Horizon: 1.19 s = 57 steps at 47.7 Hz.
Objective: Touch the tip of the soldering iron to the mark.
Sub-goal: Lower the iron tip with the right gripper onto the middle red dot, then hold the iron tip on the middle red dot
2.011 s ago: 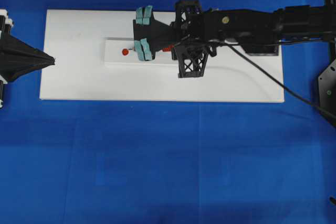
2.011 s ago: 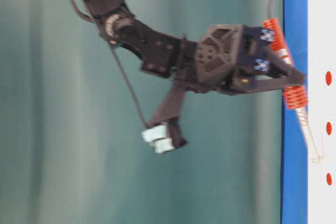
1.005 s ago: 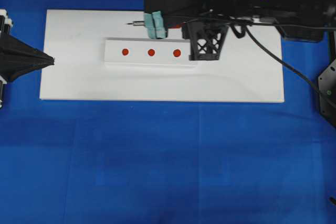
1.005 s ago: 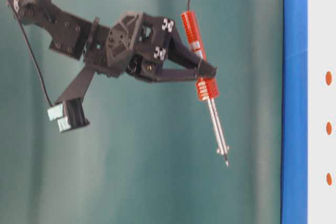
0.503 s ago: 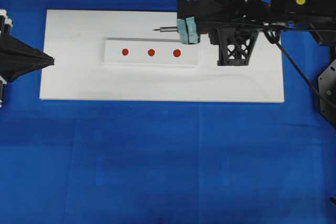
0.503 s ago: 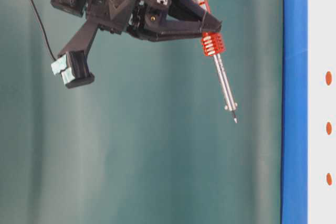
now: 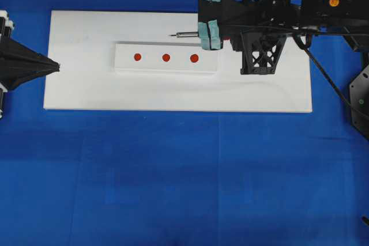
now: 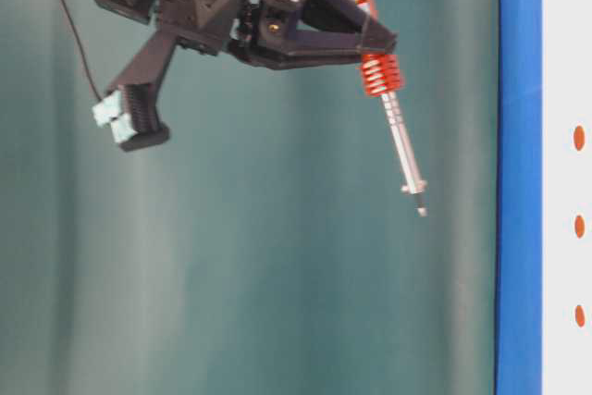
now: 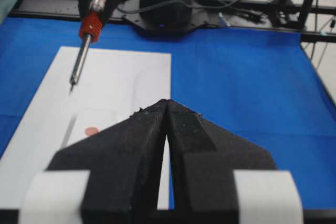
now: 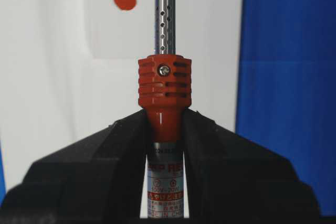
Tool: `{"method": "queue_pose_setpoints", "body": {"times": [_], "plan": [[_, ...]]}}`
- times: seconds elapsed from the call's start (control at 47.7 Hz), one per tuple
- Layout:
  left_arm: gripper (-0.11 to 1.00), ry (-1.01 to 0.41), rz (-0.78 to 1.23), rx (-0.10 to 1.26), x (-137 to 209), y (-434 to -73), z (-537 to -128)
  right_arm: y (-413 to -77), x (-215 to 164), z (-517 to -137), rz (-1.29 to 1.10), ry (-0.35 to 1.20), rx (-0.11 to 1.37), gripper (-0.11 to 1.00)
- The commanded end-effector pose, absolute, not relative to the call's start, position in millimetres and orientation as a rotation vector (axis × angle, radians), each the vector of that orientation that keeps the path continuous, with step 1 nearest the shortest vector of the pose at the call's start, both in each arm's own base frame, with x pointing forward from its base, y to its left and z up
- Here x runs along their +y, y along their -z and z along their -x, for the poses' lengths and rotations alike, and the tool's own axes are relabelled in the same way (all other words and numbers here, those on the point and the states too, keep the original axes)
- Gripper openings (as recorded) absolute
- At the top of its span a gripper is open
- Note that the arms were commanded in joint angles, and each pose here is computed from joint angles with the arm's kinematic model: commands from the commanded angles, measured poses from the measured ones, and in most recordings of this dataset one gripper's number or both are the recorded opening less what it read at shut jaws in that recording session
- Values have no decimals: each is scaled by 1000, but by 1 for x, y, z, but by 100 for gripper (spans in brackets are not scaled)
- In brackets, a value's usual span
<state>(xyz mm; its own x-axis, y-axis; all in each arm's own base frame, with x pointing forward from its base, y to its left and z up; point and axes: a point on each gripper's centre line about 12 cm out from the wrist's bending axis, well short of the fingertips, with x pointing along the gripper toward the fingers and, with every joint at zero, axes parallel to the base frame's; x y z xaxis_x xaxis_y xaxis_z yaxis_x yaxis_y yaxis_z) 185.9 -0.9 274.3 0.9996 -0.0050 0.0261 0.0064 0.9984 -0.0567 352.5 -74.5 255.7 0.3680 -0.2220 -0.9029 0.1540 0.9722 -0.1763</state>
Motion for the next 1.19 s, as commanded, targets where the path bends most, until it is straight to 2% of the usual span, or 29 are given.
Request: {"method": "queue_pose_setpoints", "body": {"times": [0.0,0.335,0.754,1.173], "plan": [[0,6,55,-37,-1,-278,-187,-254,-73,-356,59,233,1163,6],[0,6,55,-37,-1,-278,-187,-216,-73,-367,61,212,1202,6],[0,6,55,-37,-1,-278,-187,-184,-74,-374,62,197,1207,6],[0,6,55,-35,-1,-278,-187,-174,-79,-376,55,201,1222,6]]}}
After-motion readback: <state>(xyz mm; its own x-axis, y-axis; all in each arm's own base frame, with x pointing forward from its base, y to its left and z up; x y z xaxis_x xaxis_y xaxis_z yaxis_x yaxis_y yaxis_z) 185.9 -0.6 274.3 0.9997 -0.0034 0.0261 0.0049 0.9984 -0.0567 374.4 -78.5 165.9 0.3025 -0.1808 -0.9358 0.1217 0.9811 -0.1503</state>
